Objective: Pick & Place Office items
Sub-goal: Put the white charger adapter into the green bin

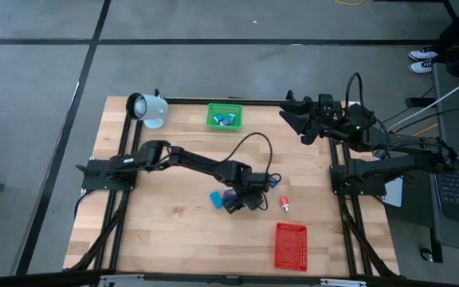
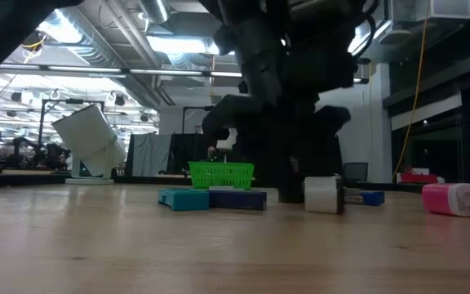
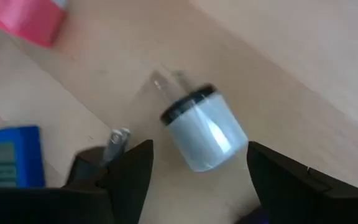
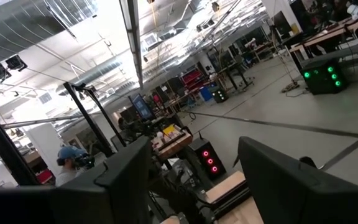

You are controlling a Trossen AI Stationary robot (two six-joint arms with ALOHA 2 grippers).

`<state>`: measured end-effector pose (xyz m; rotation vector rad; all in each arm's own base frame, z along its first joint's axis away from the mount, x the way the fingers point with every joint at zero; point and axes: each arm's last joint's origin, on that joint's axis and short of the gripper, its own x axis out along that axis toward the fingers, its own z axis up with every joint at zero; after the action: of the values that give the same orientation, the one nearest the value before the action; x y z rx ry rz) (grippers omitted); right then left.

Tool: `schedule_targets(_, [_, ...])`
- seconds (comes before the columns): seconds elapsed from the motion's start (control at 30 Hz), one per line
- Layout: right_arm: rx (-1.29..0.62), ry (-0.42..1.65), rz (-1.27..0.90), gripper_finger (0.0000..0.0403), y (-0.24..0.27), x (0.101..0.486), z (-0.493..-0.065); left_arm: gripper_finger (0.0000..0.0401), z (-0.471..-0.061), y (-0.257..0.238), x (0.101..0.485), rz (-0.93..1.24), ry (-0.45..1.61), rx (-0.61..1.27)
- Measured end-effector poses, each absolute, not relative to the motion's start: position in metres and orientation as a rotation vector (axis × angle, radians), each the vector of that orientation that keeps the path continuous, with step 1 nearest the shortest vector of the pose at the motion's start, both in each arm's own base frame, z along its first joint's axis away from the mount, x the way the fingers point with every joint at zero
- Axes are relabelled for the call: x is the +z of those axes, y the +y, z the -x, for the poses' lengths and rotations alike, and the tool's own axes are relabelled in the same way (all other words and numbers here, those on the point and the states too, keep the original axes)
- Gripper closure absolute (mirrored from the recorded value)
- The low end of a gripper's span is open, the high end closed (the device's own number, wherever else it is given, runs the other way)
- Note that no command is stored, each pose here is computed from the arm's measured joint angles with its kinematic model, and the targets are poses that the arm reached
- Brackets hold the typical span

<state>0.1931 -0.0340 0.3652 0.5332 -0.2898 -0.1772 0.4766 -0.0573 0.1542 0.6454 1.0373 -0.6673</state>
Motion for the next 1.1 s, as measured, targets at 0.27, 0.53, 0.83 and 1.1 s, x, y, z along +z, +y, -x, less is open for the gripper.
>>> schedule_targets(0.27, [-0.177,-0.288,-0.536,0.0152,-0.034,0.365,-0.193,0.0168,-0.479,-0.058,0.155,-0.587,1.045,-0.645])
schedule_targets(0.53, [-0.179,-0.286,-0.532,0.0152,-0.034,0.365,-0.193,0.0180,-0.479,-0.061,0.156,-0.547,1.047,-0.641])
schedule_targets(0.83, [-0.180,-0.284,-0.532,0.0152,-0.034,0.365,-0.193,0.0233,-0.483,-0.061,0.141,-0.466,1.059,-0.628])
schedule_targets(1.1, [-0.187,-0.257,-0.535,0.0152,-0.034,0.362,-0.194,0.0272,-0.484,-0.062,0.139,-0.367,1.077,-0.582])
